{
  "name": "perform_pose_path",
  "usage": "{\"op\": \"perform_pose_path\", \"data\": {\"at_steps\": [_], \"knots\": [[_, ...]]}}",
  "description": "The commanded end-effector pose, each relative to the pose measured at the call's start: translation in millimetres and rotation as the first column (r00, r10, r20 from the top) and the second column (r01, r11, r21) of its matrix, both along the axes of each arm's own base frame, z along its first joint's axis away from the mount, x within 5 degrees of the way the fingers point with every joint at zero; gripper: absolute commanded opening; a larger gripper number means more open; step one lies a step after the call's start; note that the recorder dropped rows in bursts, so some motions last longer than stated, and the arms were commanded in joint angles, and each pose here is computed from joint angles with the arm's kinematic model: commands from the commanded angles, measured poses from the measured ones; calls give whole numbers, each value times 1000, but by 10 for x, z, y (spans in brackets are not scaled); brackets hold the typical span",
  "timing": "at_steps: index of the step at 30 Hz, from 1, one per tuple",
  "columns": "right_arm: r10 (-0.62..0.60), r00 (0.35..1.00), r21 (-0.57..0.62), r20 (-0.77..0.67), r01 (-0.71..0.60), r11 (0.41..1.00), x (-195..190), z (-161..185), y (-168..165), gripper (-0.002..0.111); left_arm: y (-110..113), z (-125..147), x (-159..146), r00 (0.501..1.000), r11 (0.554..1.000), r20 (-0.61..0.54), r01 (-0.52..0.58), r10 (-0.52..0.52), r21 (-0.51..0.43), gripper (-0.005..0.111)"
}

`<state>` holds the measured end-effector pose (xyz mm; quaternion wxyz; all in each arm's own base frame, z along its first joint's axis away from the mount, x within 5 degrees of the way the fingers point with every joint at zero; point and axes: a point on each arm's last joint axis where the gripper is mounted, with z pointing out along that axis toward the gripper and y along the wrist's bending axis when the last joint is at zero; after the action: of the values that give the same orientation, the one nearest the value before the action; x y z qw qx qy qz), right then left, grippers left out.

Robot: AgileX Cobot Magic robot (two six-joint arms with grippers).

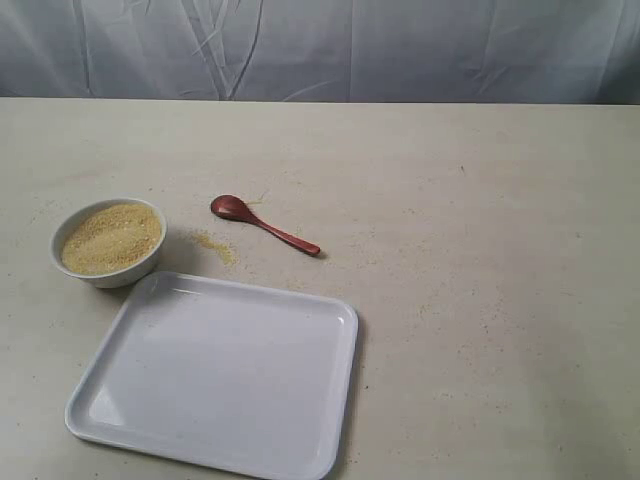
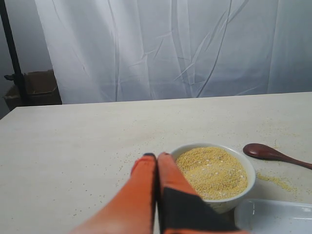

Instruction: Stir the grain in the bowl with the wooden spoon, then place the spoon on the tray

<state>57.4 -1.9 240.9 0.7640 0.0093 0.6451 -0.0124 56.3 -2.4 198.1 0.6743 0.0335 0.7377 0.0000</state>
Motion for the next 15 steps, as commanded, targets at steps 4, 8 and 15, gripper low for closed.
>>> {"op": "perform_pose_path", "data": {"at_steps": [4,8,15], "knots": [[25,927,15,-373,-21,1000,417,309,11,0,-1,4,-2,1000,1000,15,1,-1,-9,0],[24,879,16,-476,-18,1000,733,306,3,0,-1,4,-2,1000,1000,15,1,-1,-9,0],[52,837,158,-545,42,987,1095,168,-2,0,-1,4,-2,1000,1000,15,1,-1,-9,0]]}}
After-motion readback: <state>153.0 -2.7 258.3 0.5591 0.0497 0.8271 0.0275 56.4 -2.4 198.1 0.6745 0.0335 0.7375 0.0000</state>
